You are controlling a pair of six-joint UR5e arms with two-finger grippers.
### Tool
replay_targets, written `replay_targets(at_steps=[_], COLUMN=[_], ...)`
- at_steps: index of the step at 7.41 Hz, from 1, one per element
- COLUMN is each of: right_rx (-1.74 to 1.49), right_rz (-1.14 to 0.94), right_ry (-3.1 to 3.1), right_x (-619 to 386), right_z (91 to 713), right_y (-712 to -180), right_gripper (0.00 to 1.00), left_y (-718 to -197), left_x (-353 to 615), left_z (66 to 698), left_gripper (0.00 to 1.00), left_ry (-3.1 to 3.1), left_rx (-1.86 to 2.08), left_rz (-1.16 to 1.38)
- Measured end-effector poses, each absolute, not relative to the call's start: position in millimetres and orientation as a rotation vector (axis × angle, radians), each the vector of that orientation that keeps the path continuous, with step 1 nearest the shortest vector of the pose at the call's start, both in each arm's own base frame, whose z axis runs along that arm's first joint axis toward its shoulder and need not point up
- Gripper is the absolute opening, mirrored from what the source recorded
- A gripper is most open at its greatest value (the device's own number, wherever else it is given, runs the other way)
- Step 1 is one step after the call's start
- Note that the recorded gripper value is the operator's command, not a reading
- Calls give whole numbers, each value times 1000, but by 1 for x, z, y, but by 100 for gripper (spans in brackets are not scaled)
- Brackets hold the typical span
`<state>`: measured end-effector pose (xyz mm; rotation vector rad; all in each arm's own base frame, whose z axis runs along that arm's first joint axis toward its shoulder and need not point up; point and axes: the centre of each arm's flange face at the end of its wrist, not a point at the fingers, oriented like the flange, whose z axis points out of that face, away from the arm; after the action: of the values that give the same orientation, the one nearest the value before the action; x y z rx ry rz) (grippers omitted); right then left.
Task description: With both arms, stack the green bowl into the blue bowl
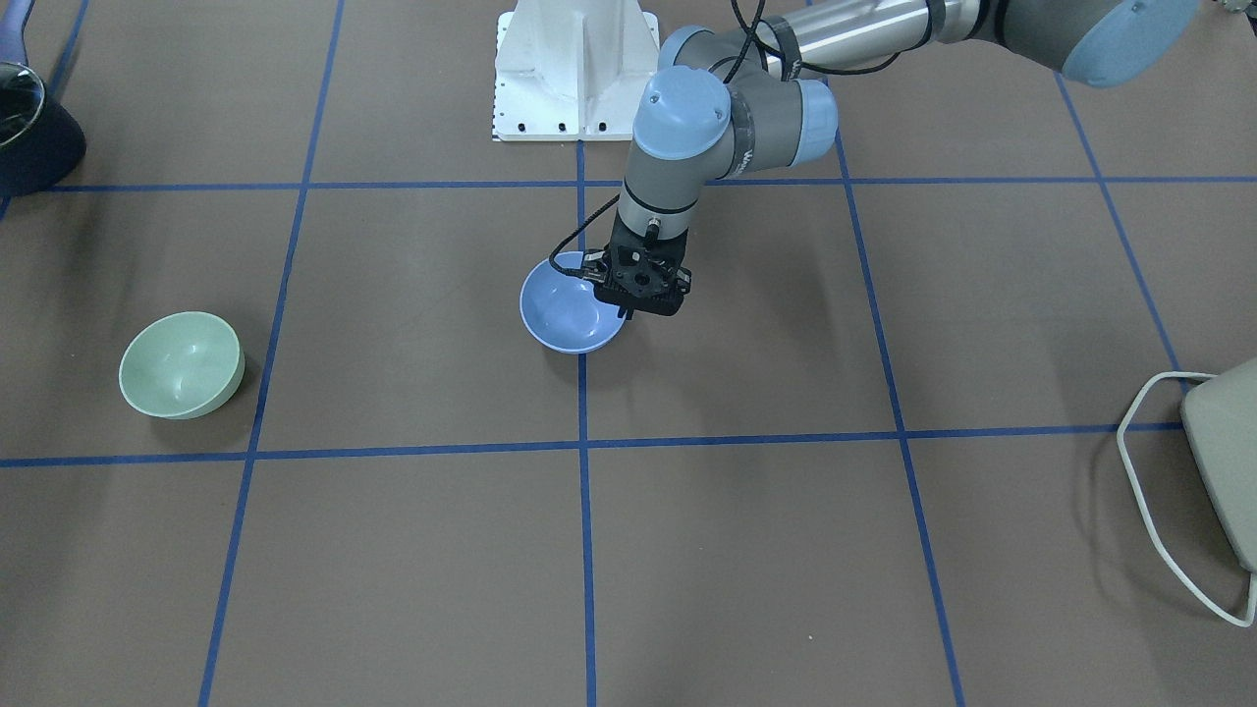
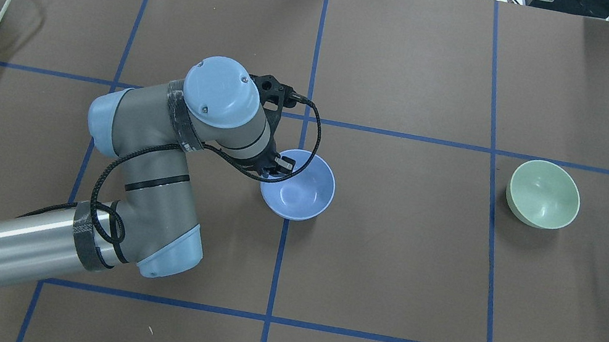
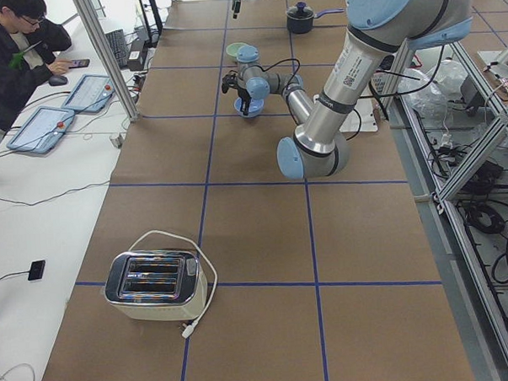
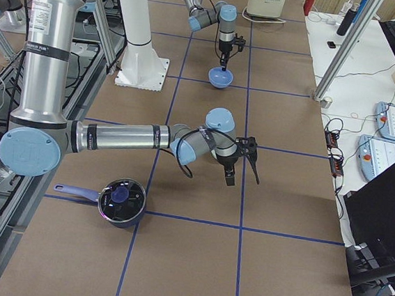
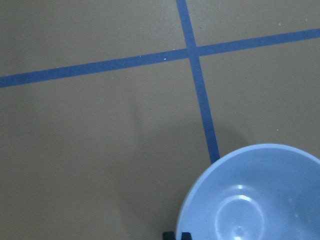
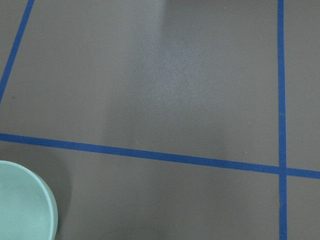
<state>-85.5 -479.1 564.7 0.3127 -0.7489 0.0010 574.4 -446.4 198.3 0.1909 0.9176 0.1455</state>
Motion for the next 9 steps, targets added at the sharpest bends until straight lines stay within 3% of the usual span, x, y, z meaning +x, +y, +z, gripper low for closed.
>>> replay_targets(at_steps=[1, 3, 4, 5, 9], right_rx=[313, 312, 313, 314, 352], right_rz=[1, 1, 2, 1, -23], right_ry=[-749, -749, -749, -750, -778], right_x=[-85, -85, -85, -86, -92], right_z=[565, 564, 564, 563, 541], right_y=[-479, -480, -480, -480, -492], right_gripper=[100, 100, 100, 100, 100], left_y=[-445, -442, -442, -442, -465], left_x=[577, 580, 581, 582, 521], left_z=[199, 201, 202, 203, 186], left_gripper=[3, 43, 84, 98, 98], left_ry=[915, 917, 921, 927, 951], left_rx=[191, 193, 196, 201, 244], left_rz=[147, 152, 155, 158, 133])
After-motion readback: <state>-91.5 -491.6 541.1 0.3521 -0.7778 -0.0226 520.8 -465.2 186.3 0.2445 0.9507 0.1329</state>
